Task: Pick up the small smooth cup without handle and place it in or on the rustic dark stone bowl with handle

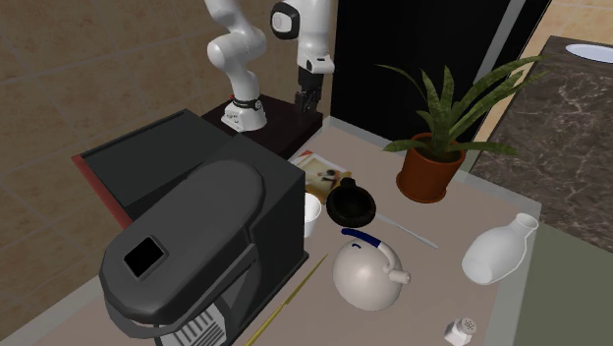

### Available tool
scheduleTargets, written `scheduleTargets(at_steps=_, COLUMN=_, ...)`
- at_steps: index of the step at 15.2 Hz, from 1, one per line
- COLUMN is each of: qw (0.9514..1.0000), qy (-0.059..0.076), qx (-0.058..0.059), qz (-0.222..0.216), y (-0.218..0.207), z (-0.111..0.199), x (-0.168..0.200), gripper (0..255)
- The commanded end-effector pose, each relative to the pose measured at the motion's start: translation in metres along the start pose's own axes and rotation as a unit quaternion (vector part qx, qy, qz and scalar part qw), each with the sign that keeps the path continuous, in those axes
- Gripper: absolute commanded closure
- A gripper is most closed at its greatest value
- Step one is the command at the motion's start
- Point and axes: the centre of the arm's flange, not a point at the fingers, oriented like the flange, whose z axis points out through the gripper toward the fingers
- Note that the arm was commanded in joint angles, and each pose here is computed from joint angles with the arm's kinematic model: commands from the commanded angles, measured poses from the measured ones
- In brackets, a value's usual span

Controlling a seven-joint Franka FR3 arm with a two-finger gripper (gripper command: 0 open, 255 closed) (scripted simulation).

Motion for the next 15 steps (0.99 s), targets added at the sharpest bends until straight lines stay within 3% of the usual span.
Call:
scheduleTargets(at_steps=1, qw=1.0000, qy=0.004, qx=-0.003, qz=0.001, y=0.014, z=0.020, x=0.011, gripper=0)
scheduleTargets(at_steps=15, qw=0.9993, qy=0.027, qx=-0.023, qz=0.007, y=0.109, z=0.159, x=0.074, gripper=0)
